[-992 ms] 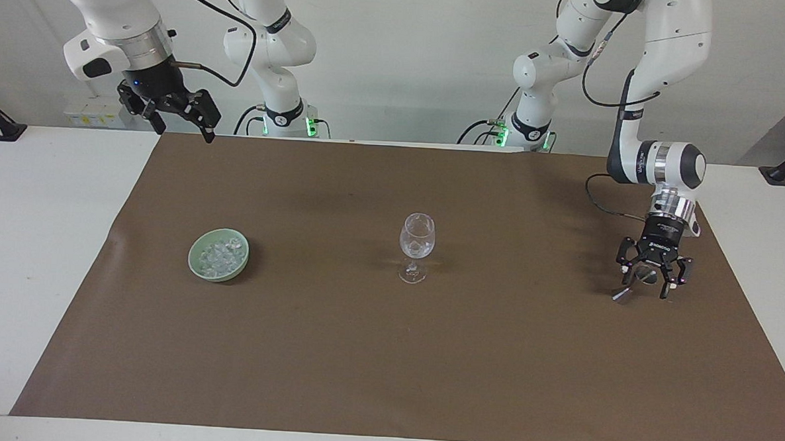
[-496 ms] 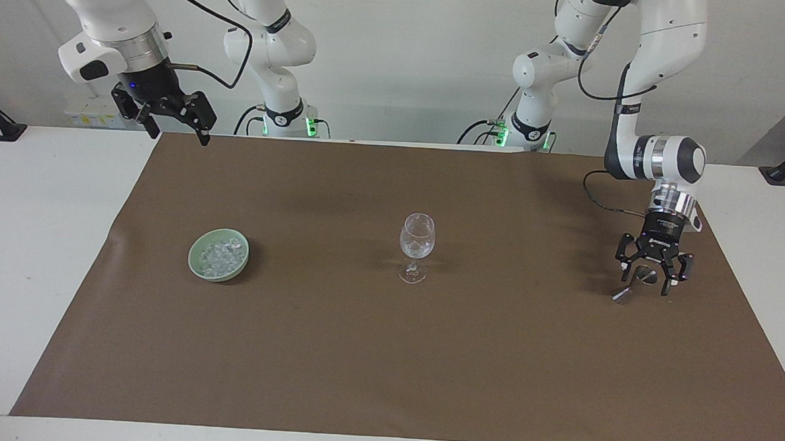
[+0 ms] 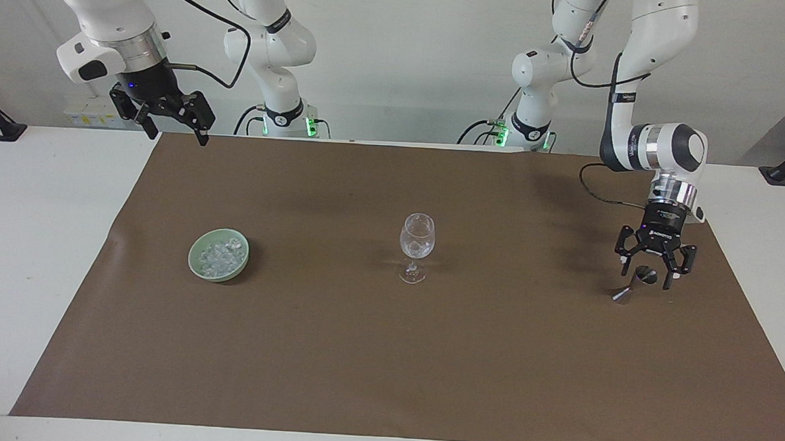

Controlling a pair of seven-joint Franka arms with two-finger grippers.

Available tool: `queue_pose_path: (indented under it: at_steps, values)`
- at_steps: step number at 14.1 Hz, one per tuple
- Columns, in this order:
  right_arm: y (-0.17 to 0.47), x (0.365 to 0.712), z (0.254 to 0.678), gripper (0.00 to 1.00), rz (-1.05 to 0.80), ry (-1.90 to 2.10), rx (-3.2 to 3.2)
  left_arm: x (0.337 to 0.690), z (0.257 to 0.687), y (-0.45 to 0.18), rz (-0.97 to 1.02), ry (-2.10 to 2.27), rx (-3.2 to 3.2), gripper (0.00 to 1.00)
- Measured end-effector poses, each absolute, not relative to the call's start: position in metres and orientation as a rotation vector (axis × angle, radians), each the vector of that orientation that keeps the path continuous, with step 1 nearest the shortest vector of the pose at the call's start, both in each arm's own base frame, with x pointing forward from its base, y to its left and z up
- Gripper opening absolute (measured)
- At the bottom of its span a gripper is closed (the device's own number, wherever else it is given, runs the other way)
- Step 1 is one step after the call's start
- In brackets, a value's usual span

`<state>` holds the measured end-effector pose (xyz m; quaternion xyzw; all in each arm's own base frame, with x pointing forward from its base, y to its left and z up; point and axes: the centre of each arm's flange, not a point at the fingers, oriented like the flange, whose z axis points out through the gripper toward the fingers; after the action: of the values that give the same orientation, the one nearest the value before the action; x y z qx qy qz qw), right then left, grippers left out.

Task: Pour wine and add ice with both arms
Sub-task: 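Lower the silver tool onto the table with the left gripper and open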

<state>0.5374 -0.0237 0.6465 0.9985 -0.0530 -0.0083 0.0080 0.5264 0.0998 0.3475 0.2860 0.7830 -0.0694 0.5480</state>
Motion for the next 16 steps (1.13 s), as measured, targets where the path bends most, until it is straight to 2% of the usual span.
queue_pose_path:
  at_steps: [5,10,16]
  values:
    - [-0.024,0.537,0.647,1.0,-0.027,-0.165,3.121,0.554,0.417,0.081,-0.124,1.831,0.945,0.85]
    - [-0.025,0.537,0.646,1.0,-0.027,-0.168,3.121,0.583,0.48,0.053,0.017,1.761,1.354,0.85]
    - [-0.026,0.537,0.646,1.0,-0.03,-0.172,3.121,0.599,0.545,0.015,0.138,1.547,1.941,0.89]
